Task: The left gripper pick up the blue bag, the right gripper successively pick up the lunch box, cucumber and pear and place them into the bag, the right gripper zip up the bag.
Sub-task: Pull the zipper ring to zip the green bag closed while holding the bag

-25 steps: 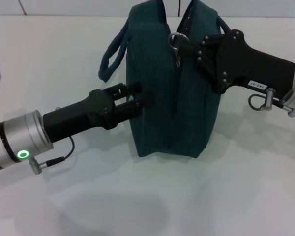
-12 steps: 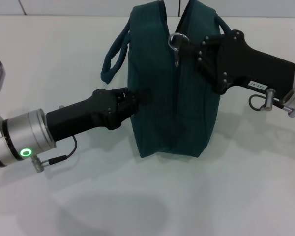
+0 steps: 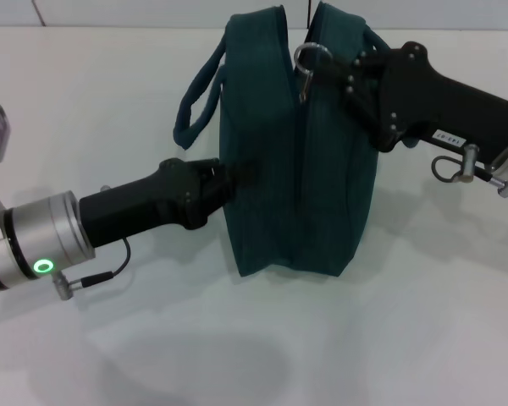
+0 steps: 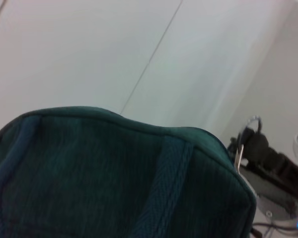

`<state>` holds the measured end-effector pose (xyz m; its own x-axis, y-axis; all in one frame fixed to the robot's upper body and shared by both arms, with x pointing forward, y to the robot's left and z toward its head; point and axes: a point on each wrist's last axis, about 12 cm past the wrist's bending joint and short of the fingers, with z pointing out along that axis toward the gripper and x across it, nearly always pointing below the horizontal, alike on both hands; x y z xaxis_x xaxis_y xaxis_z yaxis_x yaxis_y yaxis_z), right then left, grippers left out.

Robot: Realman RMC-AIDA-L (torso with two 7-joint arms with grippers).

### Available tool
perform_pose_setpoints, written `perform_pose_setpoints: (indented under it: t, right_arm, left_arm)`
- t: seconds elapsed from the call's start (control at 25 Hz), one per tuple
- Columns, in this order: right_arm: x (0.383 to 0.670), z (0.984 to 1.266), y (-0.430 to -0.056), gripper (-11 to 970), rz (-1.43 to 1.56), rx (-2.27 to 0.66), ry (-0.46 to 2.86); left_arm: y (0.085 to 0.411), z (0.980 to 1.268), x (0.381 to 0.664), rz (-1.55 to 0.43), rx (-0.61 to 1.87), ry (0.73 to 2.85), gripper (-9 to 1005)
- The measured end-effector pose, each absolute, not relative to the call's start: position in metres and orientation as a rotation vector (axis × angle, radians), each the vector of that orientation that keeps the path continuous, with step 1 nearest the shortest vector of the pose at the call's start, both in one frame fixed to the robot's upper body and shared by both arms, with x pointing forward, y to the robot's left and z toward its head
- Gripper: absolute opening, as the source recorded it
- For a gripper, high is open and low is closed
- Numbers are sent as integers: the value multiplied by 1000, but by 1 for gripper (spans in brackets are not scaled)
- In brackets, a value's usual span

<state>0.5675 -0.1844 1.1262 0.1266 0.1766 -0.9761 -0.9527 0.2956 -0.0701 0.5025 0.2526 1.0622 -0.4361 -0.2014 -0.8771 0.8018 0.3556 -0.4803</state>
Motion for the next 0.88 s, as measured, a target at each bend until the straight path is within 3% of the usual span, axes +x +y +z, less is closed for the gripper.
perform_pose_setpoints:
  t: [0.6,0.88]
  right_arm:
    - [575,1132,-188,3,1031,-798,1146]
    - [580,1134,-190,4,1224,-669,1288]
  left_arm:
    - [249,1057,495,-1291,687,1691,67]
    - [249,1057,492,-1311,721,1688,67]
